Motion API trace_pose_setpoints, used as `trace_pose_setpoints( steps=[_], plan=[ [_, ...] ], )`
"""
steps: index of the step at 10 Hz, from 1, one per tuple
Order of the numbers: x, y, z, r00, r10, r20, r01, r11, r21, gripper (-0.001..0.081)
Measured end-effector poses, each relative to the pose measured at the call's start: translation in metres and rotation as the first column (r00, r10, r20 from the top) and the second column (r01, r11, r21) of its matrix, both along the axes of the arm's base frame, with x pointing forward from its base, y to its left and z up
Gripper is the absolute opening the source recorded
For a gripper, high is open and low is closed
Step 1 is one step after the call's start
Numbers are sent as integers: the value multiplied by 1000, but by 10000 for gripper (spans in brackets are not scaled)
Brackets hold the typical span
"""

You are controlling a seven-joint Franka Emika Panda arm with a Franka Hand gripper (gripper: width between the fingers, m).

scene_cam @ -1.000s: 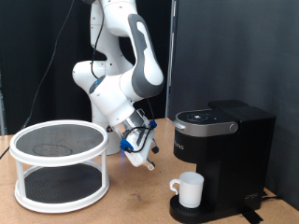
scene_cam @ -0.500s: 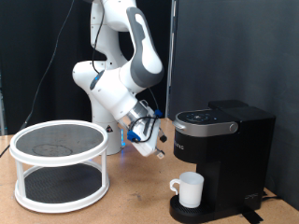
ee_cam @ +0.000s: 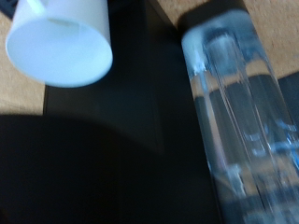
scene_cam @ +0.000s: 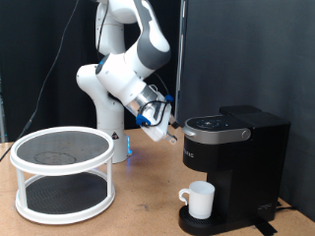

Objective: Make a cup of coffee with the keurig machine

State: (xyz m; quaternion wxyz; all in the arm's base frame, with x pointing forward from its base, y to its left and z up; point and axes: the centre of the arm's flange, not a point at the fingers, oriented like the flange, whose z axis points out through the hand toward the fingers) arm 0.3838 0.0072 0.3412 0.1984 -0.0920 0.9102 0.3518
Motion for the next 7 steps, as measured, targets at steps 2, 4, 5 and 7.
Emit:
trace_pose_setpoints(
  steps=[2,4,5,7],
  plan=[
    [-4,4,27,999,8,41,-9,1000,29,734],
    [-10,7,54,997,24,74,-29,997,70,734],
    [-14,9,67,995,32,90,-40,995,86,734],
    [-21,12,93,992,41,121,-55,992,115,734]
  ],
)
